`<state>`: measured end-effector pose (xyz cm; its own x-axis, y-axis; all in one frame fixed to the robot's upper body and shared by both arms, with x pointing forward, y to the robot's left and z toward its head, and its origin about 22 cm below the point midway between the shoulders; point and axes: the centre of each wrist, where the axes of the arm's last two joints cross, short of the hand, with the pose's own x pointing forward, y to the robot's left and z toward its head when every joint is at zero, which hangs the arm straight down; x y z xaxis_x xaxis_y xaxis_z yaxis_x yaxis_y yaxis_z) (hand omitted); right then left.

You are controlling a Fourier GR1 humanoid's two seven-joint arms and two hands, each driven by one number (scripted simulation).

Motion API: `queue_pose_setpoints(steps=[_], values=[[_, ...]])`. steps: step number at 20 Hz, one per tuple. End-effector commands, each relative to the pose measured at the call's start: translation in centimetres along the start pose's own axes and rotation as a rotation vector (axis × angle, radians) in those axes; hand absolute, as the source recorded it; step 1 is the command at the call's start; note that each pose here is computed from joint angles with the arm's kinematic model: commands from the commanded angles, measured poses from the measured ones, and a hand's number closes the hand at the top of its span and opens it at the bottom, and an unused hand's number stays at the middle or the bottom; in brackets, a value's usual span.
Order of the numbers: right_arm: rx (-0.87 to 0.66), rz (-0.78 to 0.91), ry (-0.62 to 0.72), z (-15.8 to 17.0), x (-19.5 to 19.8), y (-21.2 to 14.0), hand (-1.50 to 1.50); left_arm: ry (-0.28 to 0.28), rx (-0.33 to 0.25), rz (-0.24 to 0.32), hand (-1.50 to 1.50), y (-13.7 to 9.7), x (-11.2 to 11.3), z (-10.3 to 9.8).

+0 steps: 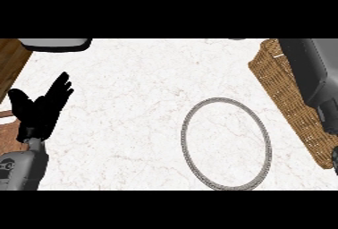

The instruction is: Pick the bell pepper from the placemat and place it in the basket

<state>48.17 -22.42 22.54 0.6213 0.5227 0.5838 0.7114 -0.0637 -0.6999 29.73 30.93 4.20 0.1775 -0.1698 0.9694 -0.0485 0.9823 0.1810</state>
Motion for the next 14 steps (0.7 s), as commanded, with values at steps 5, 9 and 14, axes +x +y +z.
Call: queue_pose_setpoints(steps=[5, 9, 14], values=[[-0.022, -0.061, 0.125, -0.9, -5.1, 2.5, 1.50, 0.002, 0.005, -0.006, 0.00, 1.0, 1.0, 0.8], [-0.021, -0.074, 0.129, -3.0, -8.1, 3.0, 1.50, 0.005, 0.002, 0.010, 0.00, -1.0, 0.6, -0.1], [-0.116, -0.065, 0.290, -3.4, -10.9, 3.9, -1.50, 0.002, 0.000, -0.001, 0.00, 1.1, 1.6, 0.0]])
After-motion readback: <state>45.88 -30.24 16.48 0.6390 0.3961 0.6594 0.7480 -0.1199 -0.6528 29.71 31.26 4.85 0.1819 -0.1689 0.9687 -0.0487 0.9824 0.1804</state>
